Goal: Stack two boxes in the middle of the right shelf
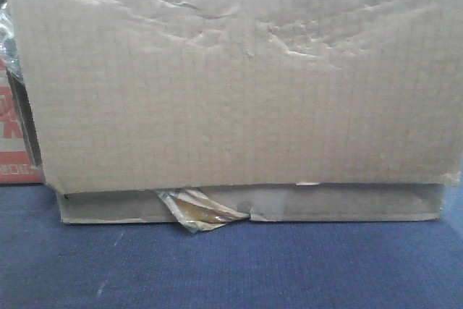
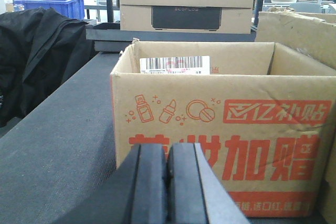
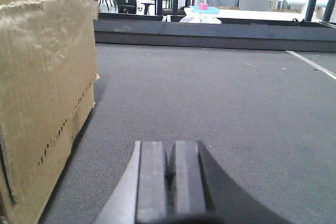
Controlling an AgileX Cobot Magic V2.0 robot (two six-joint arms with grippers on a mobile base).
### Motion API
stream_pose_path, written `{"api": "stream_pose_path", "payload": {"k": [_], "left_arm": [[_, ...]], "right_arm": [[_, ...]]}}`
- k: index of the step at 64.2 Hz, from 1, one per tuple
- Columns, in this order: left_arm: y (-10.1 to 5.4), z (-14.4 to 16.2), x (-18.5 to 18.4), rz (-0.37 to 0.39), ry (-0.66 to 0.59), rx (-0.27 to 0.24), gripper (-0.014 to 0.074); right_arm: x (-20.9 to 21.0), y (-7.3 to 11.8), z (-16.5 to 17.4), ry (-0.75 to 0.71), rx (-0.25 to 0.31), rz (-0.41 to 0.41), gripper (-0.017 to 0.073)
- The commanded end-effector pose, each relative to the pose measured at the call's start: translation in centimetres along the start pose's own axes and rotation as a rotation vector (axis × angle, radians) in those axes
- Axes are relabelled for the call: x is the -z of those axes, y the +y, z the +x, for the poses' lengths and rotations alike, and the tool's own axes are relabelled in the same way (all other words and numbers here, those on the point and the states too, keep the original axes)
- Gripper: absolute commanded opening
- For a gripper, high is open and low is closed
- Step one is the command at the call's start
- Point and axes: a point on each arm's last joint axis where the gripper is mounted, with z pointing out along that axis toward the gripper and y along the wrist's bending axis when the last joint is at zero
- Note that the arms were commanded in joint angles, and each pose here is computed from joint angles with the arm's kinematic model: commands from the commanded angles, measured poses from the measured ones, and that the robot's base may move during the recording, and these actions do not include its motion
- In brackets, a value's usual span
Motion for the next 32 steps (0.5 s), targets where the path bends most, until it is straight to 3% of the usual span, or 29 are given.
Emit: {"api": "stream_pose_path", "payload": {"k": [1, 32], "left_arm": [[0.03, -0.29, 0.05, -0.004, -0.024, 0.002, -0.0111], [0.03, -0.4, 0.05, -0.005, -0.037, 0.002, -0.0111]], "right_arm": [[0.03, -0.02, -0.16, -0.019, 0.007, 0.003, -0.0162], [0.03, -0.02, -0.16, -0.019, 0.007, 0.003, -0.0162]]}}
